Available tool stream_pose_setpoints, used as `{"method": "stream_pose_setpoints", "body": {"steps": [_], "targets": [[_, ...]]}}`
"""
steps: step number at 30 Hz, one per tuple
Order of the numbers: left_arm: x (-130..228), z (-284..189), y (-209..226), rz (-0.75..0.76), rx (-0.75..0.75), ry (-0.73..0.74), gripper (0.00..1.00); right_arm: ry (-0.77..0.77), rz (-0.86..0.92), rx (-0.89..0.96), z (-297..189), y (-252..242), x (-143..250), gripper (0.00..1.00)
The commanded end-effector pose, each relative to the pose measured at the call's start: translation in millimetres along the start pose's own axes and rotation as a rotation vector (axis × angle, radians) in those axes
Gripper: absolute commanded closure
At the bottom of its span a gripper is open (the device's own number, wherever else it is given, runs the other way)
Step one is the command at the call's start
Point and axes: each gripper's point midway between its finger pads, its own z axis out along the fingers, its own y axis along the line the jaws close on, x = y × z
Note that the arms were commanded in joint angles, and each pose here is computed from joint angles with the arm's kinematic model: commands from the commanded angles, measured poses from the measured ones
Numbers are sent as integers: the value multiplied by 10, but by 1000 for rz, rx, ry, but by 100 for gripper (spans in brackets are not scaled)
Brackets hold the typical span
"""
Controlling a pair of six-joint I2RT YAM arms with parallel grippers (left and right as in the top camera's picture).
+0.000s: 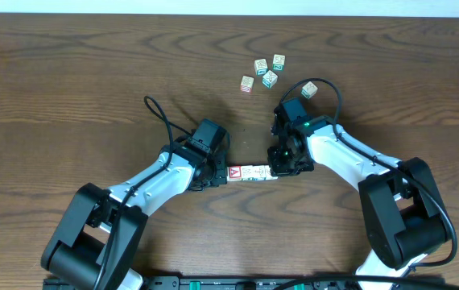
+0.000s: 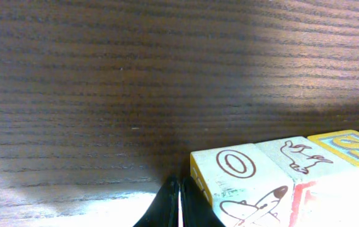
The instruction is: Lift 5 blocks
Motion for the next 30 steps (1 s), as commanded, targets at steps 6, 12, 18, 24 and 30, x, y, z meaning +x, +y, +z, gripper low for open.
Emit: {"method": "stream_pose_setpoints", "body": {"steps": [6, 12, 18, 24, 30], "targets": [[118, -141, -669, 103, 282, 63, 93, 113, -55, -408, -139, 889, 222, 99], [120, -142, -670, 118, 284, 62, 92, 104, -56, -393, -128, 866, 204, 99], [156, -153, -713, 161, 307, 72, 93, 96, -56, -374, -114, 836, 191, 99], [184, -151, -751, 188, 311, 71, 93, 89, -59, -376, -138, 847, 175, 99], [170, -187, -768, 192, 318, 62, 93, 66, -69, -380, -208, 877, 130, 99]]}}
